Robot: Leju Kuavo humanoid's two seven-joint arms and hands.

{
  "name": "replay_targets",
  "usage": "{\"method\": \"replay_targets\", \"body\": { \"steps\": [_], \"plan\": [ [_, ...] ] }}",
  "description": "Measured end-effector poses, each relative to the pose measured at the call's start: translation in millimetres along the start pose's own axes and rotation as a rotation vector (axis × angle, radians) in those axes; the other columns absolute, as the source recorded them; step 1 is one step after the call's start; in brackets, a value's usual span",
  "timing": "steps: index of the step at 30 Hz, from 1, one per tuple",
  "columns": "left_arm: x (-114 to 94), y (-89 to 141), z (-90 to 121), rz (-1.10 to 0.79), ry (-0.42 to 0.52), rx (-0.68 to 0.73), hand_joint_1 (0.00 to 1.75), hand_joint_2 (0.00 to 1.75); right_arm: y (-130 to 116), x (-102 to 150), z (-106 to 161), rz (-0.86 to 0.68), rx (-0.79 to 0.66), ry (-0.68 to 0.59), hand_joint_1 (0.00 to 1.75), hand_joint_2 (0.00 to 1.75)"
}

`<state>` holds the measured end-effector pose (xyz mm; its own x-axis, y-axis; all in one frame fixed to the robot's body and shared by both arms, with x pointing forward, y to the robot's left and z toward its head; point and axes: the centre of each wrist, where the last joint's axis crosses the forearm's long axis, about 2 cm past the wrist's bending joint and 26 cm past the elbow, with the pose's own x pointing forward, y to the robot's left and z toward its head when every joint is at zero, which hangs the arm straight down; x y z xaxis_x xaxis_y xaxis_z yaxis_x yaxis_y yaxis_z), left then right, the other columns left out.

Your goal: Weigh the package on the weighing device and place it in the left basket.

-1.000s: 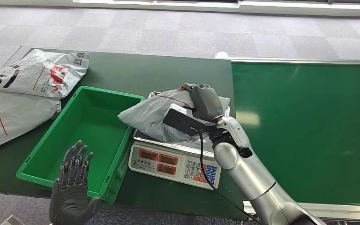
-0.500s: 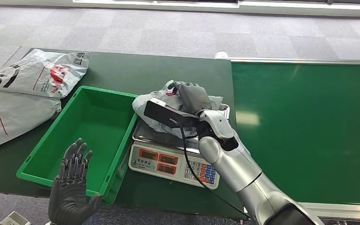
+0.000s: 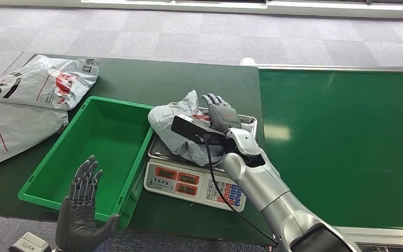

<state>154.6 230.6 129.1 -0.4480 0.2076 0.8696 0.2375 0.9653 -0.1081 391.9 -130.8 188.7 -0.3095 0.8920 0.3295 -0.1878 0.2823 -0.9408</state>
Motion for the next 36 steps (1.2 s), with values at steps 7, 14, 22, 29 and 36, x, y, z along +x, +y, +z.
{"method": "replay_targets", "body": {
  "steps": [7,14,22,29,36],
  "plan": [
    [2,2,-23,-0.262,0.001,0.018,0.00,1.75,-14,3,24,-0.249,-0.179,-0.135,0.00,0.00],
    [4,-2,-34,-0.308,-0.027,0.016,0.00,1.75,-24,4,42,-0.305,-0.278,-0.183,0.00,1.75],
    [6,-13,-87,-0.525,-0.074,0.018,0.00,1.75,-21,-10,103,-0.488,-0.569,-0.337,0.00,1.75],
    [0,-56,-142,-0.564,0.030,-0.167,0.00,1.75,30,-56,172,-0.558,-0.601,-0.198,0.00,1.75],
    [-34,-123,-149,-0.484,0.133,-0.463,0.00,1.75,63,-88,199,-0.669,-0.604,-0.103,0.00,1.75]
  ]
}}
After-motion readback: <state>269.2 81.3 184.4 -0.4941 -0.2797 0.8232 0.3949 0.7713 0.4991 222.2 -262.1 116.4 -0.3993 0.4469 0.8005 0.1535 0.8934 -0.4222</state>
